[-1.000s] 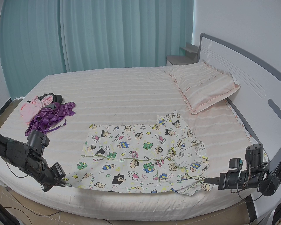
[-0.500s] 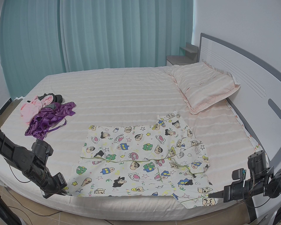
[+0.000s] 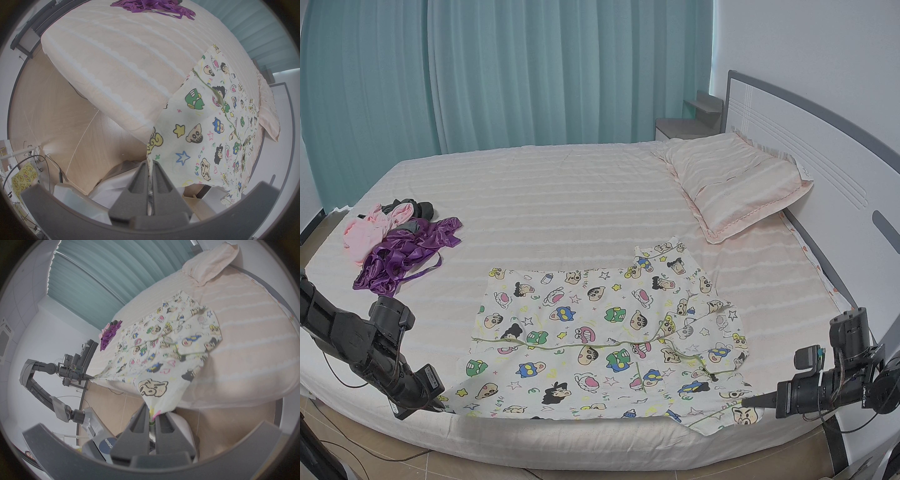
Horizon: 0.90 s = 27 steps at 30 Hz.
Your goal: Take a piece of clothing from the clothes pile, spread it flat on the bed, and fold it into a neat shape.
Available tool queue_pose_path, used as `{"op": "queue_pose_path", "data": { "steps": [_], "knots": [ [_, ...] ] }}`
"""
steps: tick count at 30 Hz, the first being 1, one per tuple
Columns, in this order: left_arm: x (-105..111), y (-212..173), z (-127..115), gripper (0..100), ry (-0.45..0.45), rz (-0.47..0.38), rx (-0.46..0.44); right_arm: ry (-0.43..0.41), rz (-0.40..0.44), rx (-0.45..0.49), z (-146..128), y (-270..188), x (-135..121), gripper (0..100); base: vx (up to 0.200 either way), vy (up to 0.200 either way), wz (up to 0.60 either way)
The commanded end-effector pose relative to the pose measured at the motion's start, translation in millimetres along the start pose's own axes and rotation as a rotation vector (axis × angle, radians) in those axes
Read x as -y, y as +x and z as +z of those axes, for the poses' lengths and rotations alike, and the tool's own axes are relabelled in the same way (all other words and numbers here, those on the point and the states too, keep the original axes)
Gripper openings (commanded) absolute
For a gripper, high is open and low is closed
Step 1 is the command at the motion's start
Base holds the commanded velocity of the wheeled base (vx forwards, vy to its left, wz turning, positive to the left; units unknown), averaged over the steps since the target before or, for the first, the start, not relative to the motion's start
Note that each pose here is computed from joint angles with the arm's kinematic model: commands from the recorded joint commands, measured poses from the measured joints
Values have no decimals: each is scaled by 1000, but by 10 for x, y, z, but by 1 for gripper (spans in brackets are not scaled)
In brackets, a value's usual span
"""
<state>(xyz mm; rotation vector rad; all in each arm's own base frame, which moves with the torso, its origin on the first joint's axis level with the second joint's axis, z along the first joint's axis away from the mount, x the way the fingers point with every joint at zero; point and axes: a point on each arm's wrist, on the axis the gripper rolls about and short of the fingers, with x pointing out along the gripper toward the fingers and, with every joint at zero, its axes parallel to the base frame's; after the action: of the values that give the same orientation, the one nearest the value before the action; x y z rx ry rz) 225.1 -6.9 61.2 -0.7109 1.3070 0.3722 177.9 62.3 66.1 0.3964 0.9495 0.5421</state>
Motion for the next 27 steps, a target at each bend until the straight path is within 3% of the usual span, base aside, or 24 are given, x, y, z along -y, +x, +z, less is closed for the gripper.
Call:
{"op": "queue_pose_path", "data": {
  "steps": [1, 10, 27],
  "knots": [
    [49, -60, 131, 0, -27, -40, 45, -5, 7, 40, 216, 87, -12, 0, 0, 0, 0],
    [184, -160, 326, 0, -80, -103, 103, 15, -11, 61, 487, 308, 100, 0, 0, 0, 0],
    [486, 259, 811, 0, -144, -96, 89, 26, -33, 147, 1053, 606, 298, 0, 0, 0, 0]
  ]
}}
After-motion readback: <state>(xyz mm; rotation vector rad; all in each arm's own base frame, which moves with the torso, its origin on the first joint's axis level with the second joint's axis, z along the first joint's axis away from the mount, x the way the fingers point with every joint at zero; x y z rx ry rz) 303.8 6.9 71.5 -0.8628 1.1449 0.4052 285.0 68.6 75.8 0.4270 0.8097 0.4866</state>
